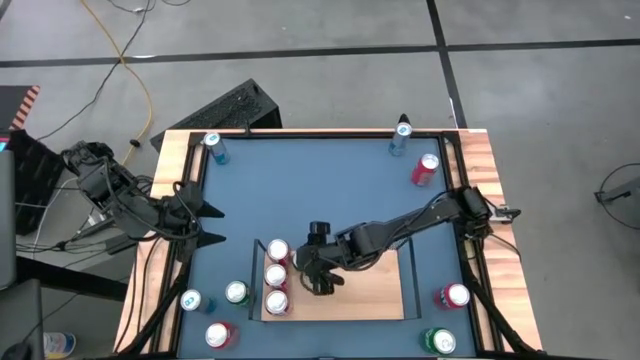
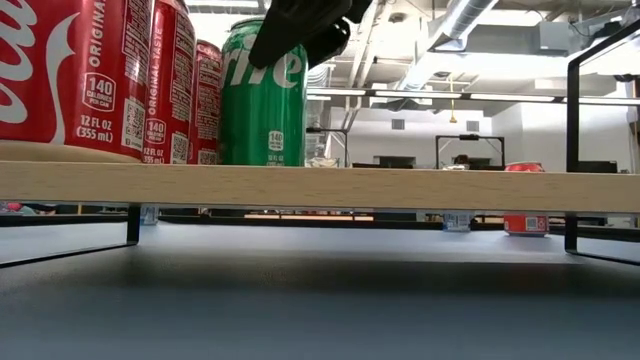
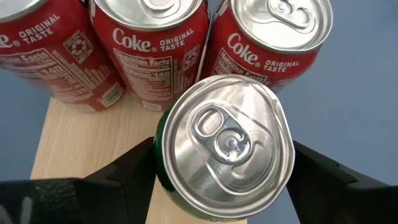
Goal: Place canned beverage on shelf
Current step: Put the top left green soda can on the shelf aligned with the left red soda can
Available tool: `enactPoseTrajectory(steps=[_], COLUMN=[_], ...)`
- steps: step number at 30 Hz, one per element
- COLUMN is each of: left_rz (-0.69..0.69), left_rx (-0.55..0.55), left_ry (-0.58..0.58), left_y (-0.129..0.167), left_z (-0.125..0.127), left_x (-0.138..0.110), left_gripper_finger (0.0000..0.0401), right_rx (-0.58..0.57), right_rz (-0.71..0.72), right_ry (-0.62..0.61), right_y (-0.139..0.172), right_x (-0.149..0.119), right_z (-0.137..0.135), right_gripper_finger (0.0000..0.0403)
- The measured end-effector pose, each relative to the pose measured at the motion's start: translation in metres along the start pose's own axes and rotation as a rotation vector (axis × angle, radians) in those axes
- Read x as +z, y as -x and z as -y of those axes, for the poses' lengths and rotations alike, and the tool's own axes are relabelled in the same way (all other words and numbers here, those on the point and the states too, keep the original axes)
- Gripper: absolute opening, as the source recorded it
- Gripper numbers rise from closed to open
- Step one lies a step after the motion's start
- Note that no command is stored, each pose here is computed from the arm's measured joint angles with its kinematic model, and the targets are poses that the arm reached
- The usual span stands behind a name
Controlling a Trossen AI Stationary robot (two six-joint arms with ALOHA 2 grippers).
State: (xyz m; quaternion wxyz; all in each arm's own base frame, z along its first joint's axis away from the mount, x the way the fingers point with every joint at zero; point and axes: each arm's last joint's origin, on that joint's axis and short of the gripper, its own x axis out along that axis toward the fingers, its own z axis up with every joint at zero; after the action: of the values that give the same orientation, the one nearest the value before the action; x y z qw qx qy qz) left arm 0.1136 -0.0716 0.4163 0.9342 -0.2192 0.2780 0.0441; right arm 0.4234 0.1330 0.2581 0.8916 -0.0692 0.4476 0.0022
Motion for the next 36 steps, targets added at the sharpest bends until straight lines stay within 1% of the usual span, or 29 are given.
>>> enactPoseTrajectory(steps=[3, 6, 10, 16, 27, 32, 36], left_rz=[0.0, 0.0, 0.0, 0.0, 0.0, 0.0, 0.0], left_rx=[0.0, 0.0, 0.0, 0.0, 0.0, 0.0, 0.0], left_ry=[0.007, 0.008, 0.008, 0.009, 0.01, 0.01, 0.011], left_y=[0.0, 0.0, 0.0, 0.0, 0.0, 0.0, 0.0], left_z=[0.0, 0.0, 0.0, 0.0, 0.0, 0.0, 0.0], left_x=[0.0, 0.0, 0.0, 0.0, 0.0, 0.0, 0.0], left_gripper_finger=[0.0302, 0.0302, 0.0302, 0.0302, 0.0302, 0.0302, 0.0302], right_rx=[0.023, 0.052, 0.069, 0.101, 0.2, 0.248, 0.27], right_rz=[-0.016, -0.025, -0.032, -0.06, -0.064, -0.055, -0.046], right_ry=[0.033, 0.039, 0.091, 0.112, 0.286, 0.324, 0.406], right_y=[-0.001, -0.001, -0.001, 0.0, -0.002, -0.005, -0.006], right_x=[-0.001, -0.001, -0.001, -0.003, -0.004, -0.003, -0.003], right_z=[0.004, 0.007, 0.007, 0.011, 0.02, 0.029, 0.033], right_gripper_finger=[0.0296, 0.0296, 0.0296, 0.0296, 0.0296, 0.0296, 0.0296])
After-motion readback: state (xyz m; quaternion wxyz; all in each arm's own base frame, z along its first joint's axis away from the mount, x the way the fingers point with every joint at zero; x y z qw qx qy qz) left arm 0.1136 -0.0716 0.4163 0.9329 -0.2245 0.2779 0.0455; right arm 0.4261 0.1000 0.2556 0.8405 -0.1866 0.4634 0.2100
